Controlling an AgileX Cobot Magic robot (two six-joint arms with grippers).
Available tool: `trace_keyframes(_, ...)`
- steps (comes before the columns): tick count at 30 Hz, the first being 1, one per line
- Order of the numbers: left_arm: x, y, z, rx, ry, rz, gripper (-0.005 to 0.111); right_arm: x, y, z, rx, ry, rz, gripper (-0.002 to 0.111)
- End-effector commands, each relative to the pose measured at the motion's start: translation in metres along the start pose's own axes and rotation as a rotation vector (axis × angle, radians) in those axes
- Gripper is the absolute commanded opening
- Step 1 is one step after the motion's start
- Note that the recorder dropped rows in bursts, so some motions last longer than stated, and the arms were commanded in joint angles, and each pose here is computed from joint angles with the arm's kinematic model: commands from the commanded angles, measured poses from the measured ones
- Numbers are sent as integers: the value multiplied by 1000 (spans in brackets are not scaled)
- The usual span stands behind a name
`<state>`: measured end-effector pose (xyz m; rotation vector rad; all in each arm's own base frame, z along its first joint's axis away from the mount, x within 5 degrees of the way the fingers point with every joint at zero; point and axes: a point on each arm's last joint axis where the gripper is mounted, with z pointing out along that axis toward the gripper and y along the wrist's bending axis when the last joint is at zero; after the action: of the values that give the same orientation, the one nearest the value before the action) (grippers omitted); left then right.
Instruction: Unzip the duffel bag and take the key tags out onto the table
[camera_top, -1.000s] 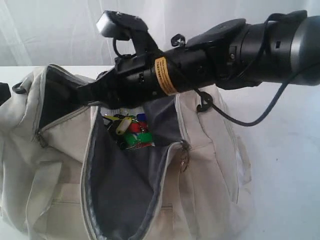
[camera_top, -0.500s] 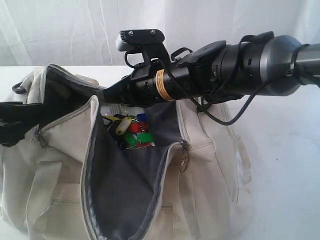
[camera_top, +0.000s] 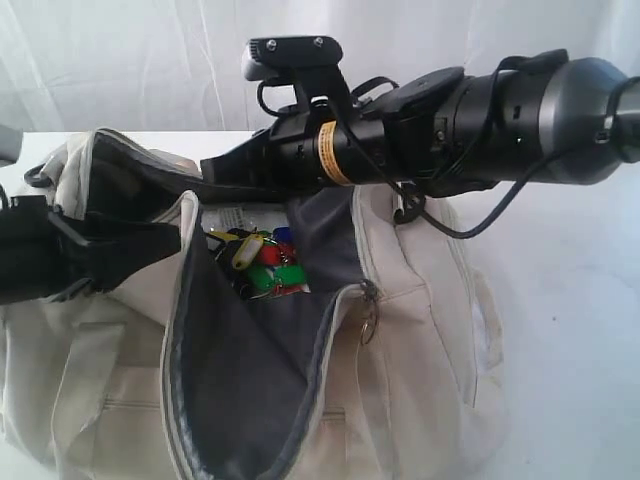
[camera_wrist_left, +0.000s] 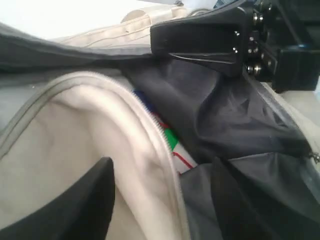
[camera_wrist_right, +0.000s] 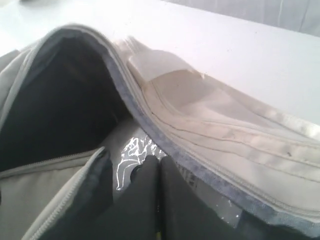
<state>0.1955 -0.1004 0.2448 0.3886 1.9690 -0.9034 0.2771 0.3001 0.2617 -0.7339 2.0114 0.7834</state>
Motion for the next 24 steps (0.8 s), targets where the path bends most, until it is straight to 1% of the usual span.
trace_keyframes(1,-10,-7,14,7,23,52,60,-11,-2,-10,31,-47,-6,0)
trace_keyframes(6,-10,-9,33,-41,78,87,60,-15,-1,-15,27,-59,-10,0)
trace_keyframes(10,-8,-4,44,-130,121,99,59,-15,0,-15,27,-61,-10,0)
trace_keyframes(11,-9,-3,46,-143,125,103,57,-15,0,-15,27,-61,-10,0)
trace_keyframes(14,-9,-2,46,-151,123,101,40,-15,0,-15,25,-60,-10,0)
trace_keyframes(15,-10,-2,46,-147,121,110,30,-16,0,-17,24,-65,-11,0)
trace_keyframes(18,-10,-6,45,-117,126,155,7,-18,1,-19,21,-71,-12,0)
trace_keyframes(19,-10,-8,43,-96,132,184,2,-19,2,-21,20,-75,-15,0)
trace_keyframes(21,-9,-15,39,-39,160,267,0,-22,3,-23,18,-83,-18,0)
trace_keyframes(22,-9,-17,37,-31,173,280,0,-22,3,-24,18,-85,-21,0)
trace_keyframes(23,-8,-18,34,-29,192,280,0,-23,3,-25,17,-89,-22,0)
trace_keyframes(24,-10,-20,30,-34,188,235,0,-24,4,-26,17,-92,-22,0)
